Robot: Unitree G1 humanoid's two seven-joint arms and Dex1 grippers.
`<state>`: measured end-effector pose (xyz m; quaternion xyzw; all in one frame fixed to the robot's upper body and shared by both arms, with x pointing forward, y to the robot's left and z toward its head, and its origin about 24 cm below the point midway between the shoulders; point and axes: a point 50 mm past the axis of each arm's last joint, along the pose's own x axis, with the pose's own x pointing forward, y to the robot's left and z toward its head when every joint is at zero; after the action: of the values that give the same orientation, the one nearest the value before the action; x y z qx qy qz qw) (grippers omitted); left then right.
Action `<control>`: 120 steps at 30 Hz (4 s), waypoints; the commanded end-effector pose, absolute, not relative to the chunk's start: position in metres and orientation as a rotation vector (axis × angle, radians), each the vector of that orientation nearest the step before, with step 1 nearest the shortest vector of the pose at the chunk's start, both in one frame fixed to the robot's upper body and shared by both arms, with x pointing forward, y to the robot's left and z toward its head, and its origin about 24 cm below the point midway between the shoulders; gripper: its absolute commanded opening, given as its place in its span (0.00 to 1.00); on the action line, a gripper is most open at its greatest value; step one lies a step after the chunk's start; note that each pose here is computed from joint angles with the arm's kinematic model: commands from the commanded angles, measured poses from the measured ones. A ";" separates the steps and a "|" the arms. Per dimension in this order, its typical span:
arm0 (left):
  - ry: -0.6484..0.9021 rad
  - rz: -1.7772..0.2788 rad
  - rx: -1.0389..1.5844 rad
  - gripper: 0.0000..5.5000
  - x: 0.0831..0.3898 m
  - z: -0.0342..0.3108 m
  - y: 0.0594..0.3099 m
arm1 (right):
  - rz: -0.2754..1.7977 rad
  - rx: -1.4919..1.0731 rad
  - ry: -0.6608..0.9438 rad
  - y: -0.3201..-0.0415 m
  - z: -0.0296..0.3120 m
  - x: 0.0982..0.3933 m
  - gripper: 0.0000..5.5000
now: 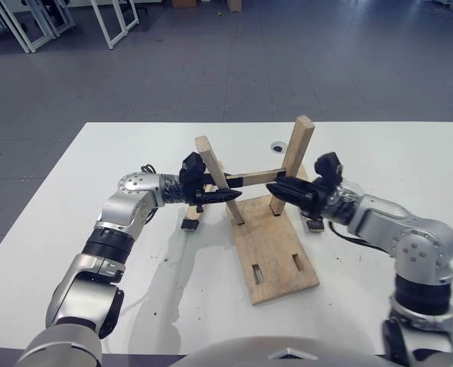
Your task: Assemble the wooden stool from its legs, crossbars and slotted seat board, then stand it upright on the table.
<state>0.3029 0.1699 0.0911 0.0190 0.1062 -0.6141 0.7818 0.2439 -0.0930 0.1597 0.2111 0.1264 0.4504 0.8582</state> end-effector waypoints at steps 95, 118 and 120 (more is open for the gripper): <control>0.540 0.251 -0.072 0.68 0.255 -0.007 0.250 | 0.903 -0.152 0.647 -0.132 0.070 0.186 0.23; 0.498 0.357 -0.168 0.13 0.239 -0.035 0.261 | 0.860 -0.026 0.506 -0.127 0.110 0.212 0.28; 0.444 0.365 -0.197 0.08 0.236 -0.029 0.266 | 0.876 -0.006 0.519 -0.126 0.110 0.213 0.34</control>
<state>0.2591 0.2660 -0.0049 -0.0652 0.1717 0.1674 0.9686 0.2099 -0.1270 0.1076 -0.0093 0.2459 0.4154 0.8757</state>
